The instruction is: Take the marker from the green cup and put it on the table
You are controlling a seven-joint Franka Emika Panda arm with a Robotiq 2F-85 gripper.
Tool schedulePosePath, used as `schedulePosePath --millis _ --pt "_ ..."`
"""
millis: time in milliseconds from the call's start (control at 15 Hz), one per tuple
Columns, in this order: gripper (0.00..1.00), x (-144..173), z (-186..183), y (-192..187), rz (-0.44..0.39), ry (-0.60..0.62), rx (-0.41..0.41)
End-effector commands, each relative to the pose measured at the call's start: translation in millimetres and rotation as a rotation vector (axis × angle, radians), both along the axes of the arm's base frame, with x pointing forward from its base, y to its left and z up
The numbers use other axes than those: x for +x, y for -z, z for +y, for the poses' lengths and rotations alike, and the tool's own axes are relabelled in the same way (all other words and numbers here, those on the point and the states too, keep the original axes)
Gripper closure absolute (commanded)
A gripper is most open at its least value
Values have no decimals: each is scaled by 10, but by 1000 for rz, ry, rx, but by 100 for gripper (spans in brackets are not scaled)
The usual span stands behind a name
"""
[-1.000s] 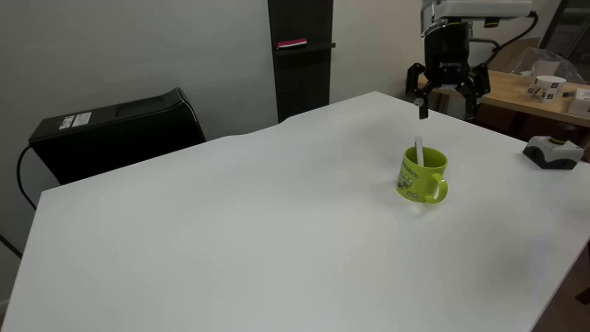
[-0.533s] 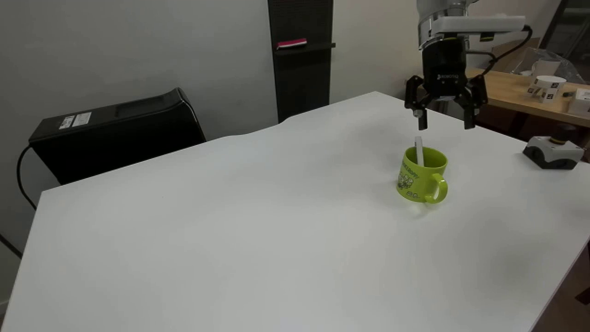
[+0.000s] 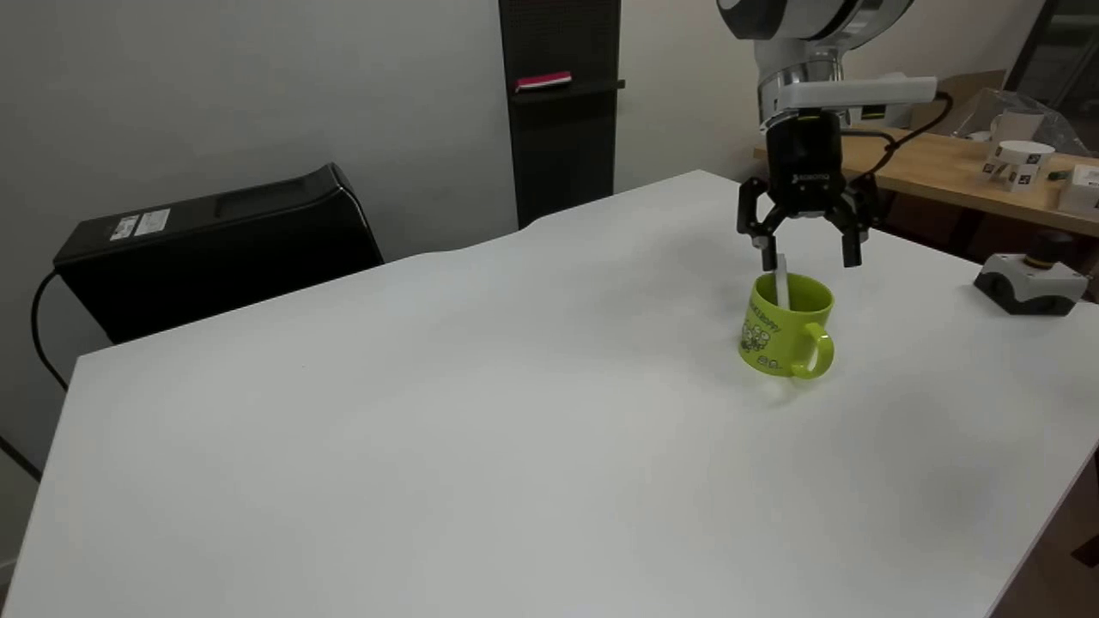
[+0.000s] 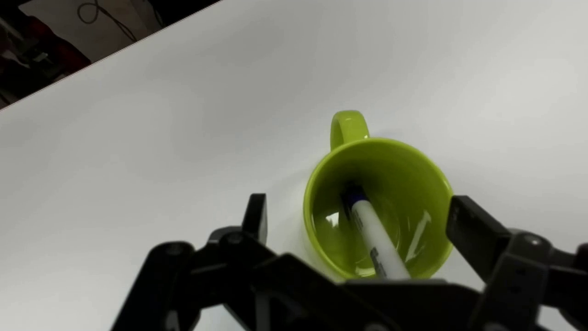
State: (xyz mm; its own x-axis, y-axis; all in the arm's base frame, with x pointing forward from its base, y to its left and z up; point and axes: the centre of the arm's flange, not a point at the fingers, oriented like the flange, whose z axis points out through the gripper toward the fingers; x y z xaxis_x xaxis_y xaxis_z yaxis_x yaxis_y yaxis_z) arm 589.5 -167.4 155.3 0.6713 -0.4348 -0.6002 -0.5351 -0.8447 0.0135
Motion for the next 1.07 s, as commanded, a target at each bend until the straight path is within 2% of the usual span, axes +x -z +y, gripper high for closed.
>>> schedulePosePath --millis 0,533,600,667,1000 --pt "0 217 25 53 -4 21 -55" --pt "0 307 39 70 -12 19 -83" --pt "25 313 28 60 -12 19 -86" --pt "26 317 19 54 -12 17 -91" --pt "61 351 9 36 -6 18 -113"
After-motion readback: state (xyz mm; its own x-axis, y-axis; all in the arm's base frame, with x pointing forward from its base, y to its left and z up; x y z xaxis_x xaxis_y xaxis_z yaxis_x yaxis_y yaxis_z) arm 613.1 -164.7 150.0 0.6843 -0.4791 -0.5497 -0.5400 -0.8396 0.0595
